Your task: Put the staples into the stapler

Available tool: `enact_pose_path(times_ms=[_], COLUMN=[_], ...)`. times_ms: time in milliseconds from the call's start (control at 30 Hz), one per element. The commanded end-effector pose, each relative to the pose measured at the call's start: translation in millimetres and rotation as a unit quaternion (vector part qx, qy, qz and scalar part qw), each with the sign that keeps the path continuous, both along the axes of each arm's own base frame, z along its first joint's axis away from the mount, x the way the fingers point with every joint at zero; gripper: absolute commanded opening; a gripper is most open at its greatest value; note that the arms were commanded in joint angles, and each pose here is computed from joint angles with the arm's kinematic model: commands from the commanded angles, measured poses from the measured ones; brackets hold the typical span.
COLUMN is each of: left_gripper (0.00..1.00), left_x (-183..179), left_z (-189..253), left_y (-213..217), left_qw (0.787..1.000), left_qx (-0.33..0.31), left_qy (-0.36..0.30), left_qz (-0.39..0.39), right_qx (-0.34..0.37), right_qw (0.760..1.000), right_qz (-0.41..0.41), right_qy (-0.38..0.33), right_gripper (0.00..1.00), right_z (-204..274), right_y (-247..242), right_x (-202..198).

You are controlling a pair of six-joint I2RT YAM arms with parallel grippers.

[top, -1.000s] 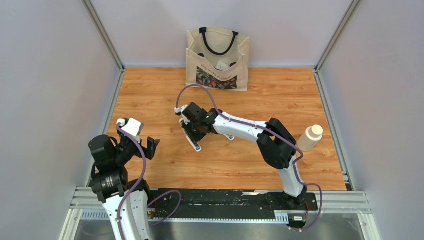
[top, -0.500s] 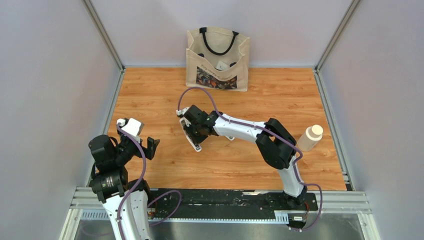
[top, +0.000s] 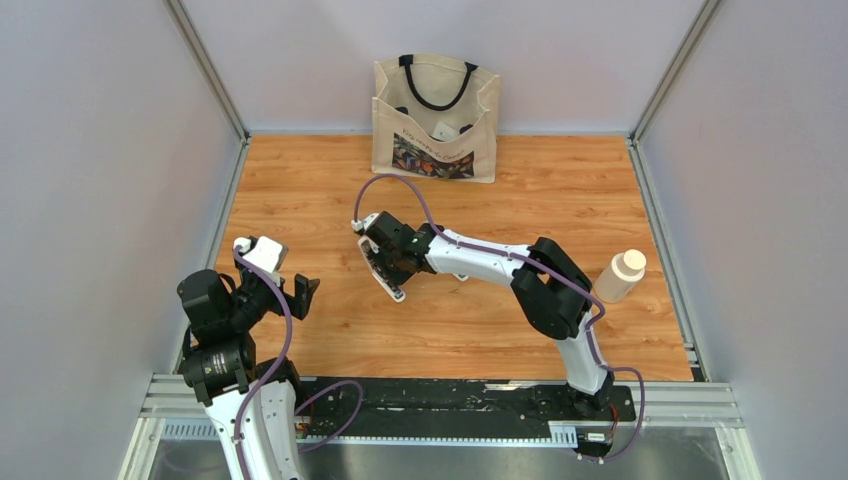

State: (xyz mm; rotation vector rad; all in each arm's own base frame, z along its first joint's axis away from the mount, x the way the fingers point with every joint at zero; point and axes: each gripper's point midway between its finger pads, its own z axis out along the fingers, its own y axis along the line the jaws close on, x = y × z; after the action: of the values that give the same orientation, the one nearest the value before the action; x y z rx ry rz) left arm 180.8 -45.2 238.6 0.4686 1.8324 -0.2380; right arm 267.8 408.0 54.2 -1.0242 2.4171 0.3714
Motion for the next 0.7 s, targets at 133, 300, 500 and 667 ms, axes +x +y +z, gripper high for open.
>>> enact_pose_path(times_ms=[133, 300, 500, 667], left_gripper=[0.98, 0.98, 0.98, 0.98], left_x=[1.8, 2.4, 1.8, 1.7], left_z=[4.9, 3.6, 3.9, 4.1], left_y=[0.3, 0.6, 0.6, 0.8], left_qw=[1.0, 1.0, 1.0, 1.0], left_qx=[0.002, 0.001, 0.003, 0.004], left_qy=[-0.016, -0.014, -0.015, -0.015], left_qz=[-0.001, -0.001, 0.0, 0.0], right_qx=[0.032, 0.048, 0.054, 0.047], right_qw=[0.998, 0.996, 0.996, 0.997], right_qz=[0.011, 0.023, 0.031, 0.037], right_qy=[-0.06, -0.071, -0.062, -0.047], right_gripper=[0.16, 0.16, 0.16, 0.16], right_z=[37.2, 51.0, 52.1, 41.7], right_y=[12.7, 15.0, 17.8, 20.0], right_x=[11.8, 8.5, -0.5, -6.6])
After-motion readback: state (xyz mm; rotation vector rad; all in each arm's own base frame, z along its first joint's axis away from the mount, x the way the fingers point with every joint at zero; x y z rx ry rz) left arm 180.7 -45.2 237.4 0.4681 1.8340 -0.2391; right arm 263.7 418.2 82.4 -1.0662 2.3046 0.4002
